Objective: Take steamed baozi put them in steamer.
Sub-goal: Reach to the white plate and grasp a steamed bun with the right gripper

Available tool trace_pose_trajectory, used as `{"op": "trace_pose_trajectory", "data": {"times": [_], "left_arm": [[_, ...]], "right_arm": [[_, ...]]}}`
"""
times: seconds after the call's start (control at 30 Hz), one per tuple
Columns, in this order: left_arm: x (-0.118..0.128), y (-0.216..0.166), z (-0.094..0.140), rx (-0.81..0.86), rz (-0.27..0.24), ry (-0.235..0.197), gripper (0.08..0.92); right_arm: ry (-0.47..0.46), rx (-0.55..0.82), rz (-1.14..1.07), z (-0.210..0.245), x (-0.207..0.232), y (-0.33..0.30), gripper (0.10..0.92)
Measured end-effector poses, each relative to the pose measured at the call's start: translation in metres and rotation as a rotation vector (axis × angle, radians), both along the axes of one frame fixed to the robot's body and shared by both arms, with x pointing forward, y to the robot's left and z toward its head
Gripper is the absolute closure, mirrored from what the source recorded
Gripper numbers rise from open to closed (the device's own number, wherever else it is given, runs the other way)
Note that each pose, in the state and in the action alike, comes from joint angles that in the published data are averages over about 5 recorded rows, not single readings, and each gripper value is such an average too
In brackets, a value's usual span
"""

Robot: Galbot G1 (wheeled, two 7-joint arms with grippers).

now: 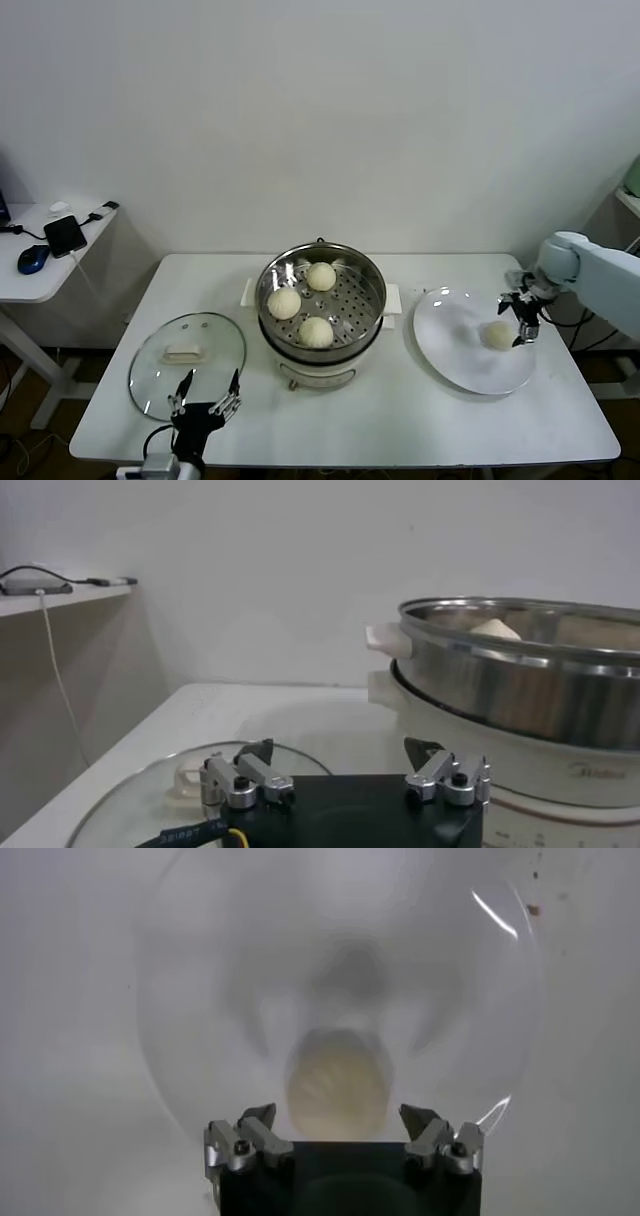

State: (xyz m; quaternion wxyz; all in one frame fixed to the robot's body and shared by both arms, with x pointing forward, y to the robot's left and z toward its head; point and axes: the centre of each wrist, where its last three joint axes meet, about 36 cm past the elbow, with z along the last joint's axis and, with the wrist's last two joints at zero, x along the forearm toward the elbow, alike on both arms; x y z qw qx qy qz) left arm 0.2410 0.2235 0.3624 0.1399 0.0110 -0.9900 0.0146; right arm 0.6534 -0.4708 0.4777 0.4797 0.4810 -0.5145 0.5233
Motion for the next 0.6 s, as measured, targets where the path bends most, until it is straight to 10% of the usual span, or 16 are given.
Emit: {"op": "trace_pose_trajectory", "data": {"times": [0.6], "left_arm": [[-0.004,-0.004,0.004,0.0,-0.013,-0.003,0.177]], "right_arm": [[-0.005,-0.003,-0.036,-0.006,0.001,0.003,0.354]]}}
